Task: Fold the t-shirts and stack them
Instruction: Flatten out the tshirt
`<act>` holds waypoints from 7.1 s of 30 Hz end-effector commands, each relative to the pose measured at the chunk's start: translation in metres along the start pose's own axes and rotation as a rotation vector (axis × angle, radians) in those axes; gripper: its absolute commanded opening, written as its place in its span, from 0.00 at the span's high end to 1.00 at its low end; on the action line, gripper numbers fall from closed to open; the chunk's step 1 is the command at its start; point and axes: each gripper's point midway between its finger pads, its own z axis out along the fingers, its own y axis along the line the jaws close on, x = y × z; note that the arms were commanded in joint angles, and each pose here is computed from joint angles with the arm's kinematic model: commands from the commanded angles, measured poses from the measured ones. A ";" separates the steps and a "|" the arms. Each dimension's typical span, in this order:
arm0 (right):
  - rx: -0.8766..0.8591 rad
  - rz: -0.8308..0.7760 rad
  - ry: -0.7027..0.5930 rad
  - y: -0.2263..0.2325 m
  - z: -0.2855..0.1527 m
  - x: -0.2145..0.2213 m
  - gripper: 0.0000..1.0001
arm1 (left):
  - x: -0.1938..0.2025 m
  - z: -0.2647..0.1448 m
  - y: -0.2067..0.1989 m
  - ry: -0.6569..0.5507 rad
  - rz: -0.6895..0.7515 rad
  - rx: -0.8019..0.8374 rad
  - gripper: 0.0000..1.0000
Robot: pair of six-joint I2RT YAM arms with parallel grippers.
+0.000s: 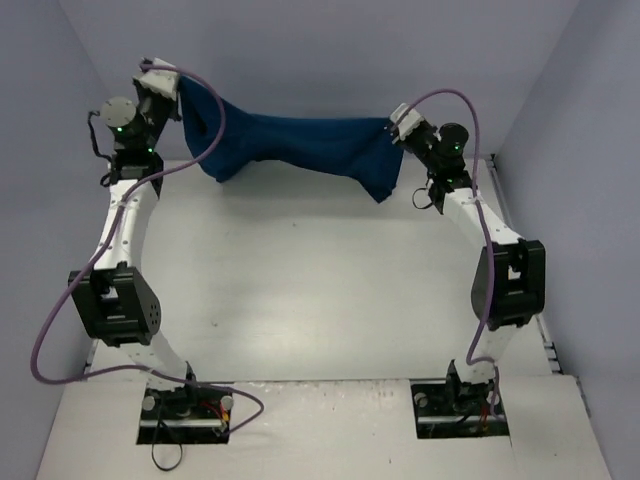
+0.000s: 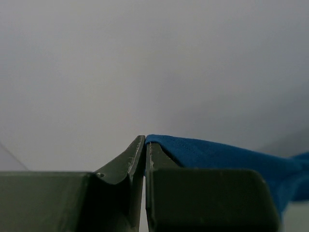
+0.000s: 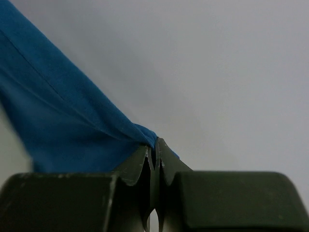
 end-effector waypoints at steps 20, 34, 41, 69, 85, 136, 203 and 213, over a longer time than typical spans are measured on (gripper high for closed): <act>-1.162 -0.464 0.449 0.201 -0.256 0.116 0.88 | 0.145 -0.311 -0.225 0.475 0.095 1.038 1.00; -1.363 -0.606 0.542 0.207 -0.320 0.132 0.86 | 0.141 -0.432 -0.264 0.480 0.215 1.448 1.00; -1.242 -0.498 0.515 0.198 -0.289 0.104 0.72 | 0.165 -0.474 -0.270 0.495 0.332 1.565 1.00; -1.179 -0.047 0.831 0.235 -0.242 0.143 1.00 | 0.185 -0.343 -0.230 0.892 -0.022 1.170 0.43; -1.342 -0.300 0.971 0.256 -0.303 0.179 1.00 | 0.298 -0.368 -0.222 1.422 -0.082 1.041 0.71; -0.592 1.091 0.851 0.155 -0.132 0.196 0.76 | 0.143 -0.198 -0.292 0.831 -0.246 0.803 0.04; -0.566 1.329 0.765 0.160 -0.111 0.245 1.00 | 0.162 -0.244 -0.295 0.908 -0.158 0.860 0.04; -0.549 1.106 0.547 0.091 -0.045 0.147 1.00 | 0.159 -0.251 -0.287 0.899 -0.138 0.845 0.04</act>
